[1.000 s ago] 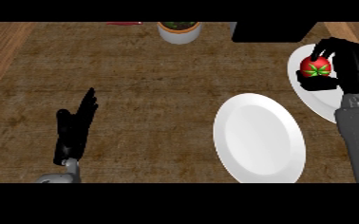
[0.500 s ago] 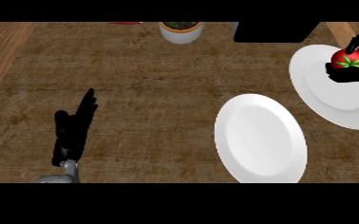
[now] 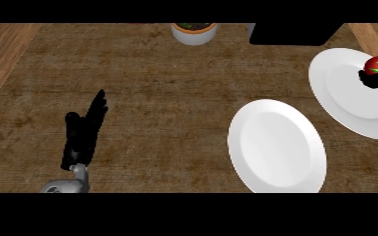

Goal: Pick the tomato from the plate and place it in the plate

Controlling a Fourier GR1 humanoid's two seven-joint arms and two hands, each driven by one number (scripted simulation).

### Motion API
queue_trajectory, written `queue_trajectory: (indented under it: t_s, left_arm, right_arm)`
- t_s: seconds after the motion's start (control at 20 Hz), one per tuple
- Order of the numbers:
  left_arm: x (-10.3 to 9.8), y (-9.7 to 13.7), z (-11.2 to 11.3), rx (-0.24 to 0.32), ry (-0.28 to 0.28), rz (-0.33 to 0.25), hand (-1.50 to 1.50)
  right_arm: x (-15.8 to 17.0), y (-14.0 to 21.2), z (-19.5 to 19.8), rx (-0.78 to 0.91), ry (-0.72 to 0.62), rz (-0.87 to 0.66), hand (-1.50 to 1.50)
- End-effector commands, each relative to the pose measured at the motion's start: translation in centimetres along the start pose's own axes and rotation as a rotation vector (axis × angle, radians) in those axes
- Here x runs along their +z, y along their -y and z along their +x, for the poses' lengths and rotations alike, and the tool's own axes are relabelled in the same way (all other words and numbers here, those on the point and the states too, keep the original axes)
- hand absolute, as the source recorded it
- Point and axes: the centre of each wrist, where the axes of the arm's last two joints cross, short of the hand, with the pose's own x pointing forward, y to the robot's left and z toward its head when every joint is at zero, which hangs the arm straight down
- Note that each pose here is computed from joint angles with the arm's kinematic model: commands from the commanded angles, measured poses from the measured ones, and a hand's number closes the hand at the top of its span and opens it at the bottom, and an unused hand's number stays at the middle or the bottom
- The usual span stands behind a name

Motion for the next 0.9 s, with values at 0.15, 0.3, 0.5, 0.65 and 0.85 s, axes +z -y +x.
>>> queue_trajectory:
  t_s: [0.15,0.3,0.5,0.65,0.85]
  left_arm:
    - [-0.7,0.6,0.0,0.001,0.003,-0.006,0.00]
    - [0.5,1.3,-0.2,0.010,0.010,-0.003,0.00]
    - [0.5,-0.1,-0.4,-0.001,0.016,-0.010,0.00]
    - [-0.8,-0.4,1.4,-0.003,0.017,-0.020,0.00]
    - [-0.3,0.6,0.8,0.015,0.001,-0.006,0.00]
  right_arm:
    - [0.4,-1.6,-2.6,0.003,-0.062,0.209,1.50]
    - [1.2,-1.2,-5.1,0.032,-0.114,0.372,1.50]
    - [1.1,-1.0,-5.4,0.022,-0.106,0.418,-1.50]
    - [1.5,-0.6,-6.3,-0.019,-0.003,0.447,-1.50]
    - [0.8,0.6,-6.0,-0.300,0.132,0.322,-1.50]
